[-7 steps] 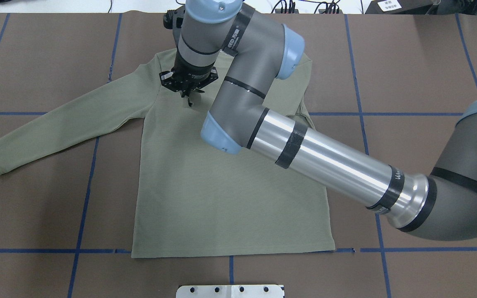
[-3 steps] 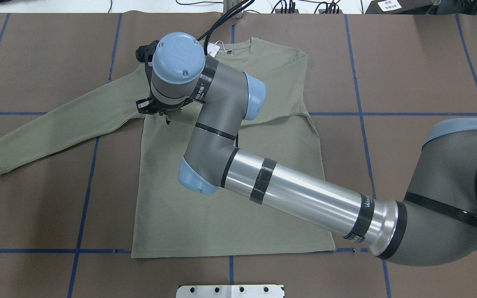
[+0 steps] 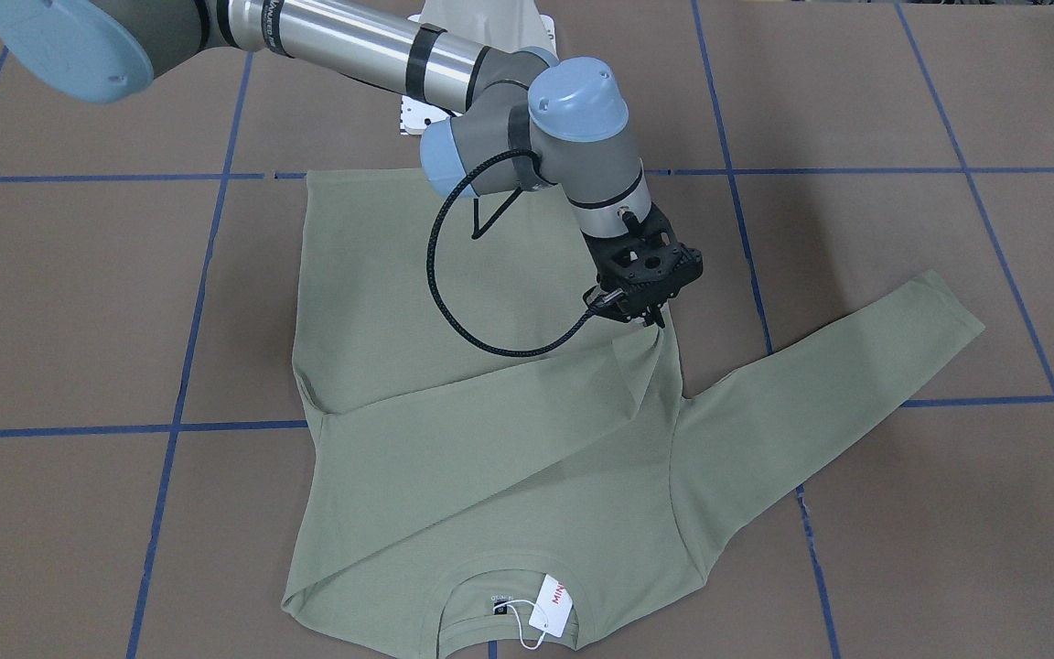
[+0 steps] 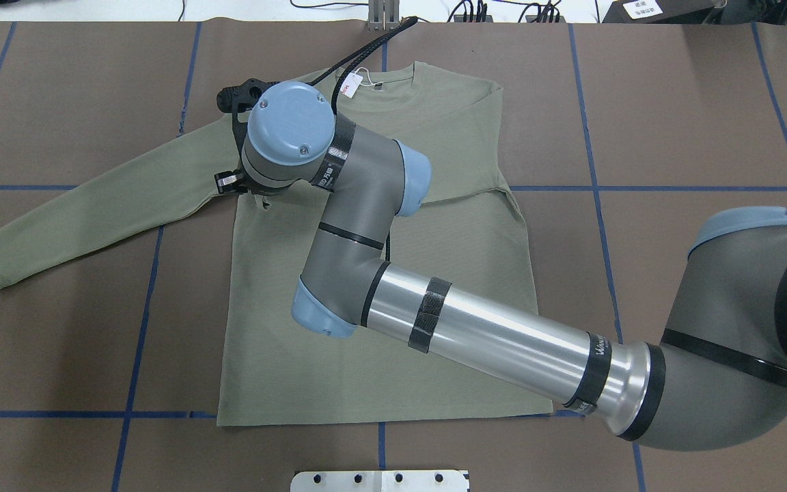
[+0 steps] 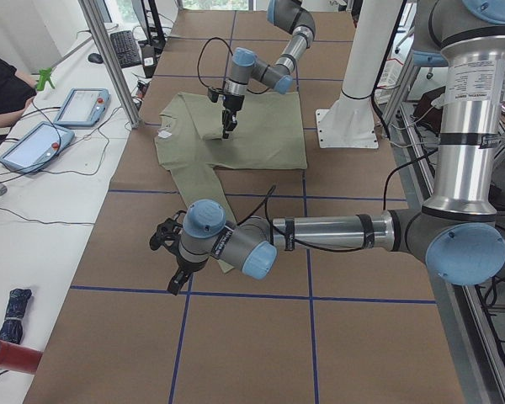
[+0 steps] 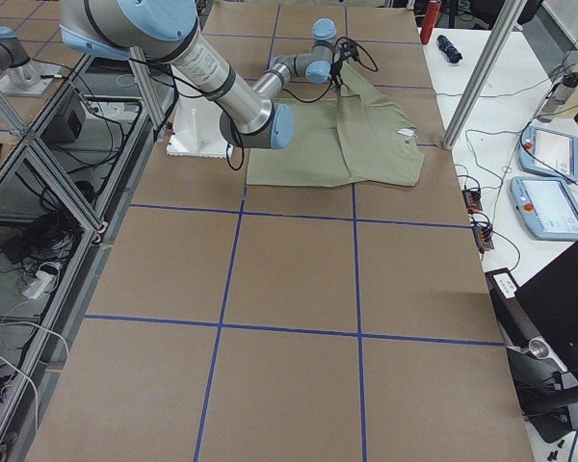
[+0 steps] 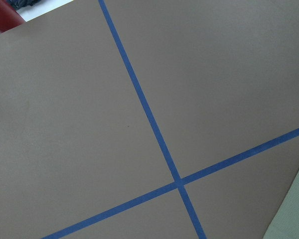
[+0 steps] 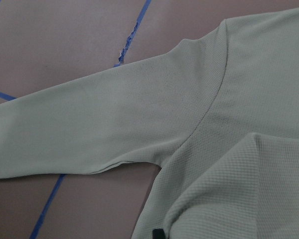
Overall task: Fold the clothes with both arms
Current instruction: 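Carry the held sleeve with the right gripper across the shirt body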
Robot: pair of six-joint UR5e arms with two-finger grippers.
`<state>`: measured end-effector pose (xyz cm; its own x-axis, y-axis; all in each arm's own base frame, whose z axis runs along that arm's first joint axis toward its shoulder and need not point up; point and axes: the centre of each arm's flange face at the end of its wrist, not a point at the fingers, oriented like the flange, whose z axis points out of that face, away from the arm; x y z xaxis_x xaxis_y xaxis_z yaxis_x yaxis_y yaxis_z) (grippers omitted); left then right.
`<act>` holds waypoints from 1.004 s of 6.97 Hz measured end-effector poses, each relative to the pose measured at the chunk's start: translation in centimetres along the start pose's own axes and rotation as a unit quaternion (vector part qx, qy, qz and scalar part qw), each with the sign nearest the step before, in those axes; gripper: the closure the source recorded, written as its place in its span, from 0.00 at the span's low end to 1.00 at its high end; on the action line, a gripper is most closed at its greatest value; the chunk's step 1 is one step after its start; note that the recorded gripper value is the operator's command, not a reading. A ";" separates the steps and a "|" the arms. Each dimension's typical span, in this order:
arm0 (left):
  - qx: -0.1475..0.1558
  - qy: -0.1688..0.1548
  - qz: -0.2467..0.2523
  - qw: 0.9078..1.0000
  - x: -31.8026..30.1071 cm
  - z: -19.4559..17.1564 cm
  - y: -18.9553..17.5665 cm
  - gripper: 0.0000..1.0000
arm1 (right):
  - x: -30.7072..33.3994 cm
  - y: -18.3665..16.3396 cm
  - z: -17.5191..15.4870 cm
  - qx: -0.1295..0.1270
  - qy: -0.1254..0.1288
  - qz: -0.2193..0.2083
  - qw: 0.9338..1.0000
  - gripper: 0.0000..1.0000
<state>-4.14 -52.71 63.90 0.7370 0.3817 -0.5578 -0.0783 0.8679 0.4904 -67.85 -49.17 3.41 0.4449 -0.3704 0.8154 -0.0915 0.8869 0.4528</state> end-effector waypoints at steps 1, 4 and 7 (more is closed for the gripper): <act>0.001 0.000 0.001 1.000 -0.1 0.0 -0.5 0.00 | -1.3 0.3 -0.2 0.005 -0.004 -0.003 1.000 0.01; 0.005 0.000 -0.011 1.000 -0.1 0.0 -1.4 0.00 | -2.5 0.8 -0.1 0.011 0.000 0.013 1.000 0.01; 0.033 0.020 -0.098 0.994 3.4 2.1 -2.7 0.00 | -1.6 -0.1 -1.6 -0.023 0.052 0.057 0.997 0.00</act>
<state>-0.02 -54.44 62.14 0.7063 0.2216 -0.6724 0.1089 0.9045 0.4124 -67.15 -48.23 1.49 0.5250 -0.2385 0.8170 -0.1067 0.9339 0.3411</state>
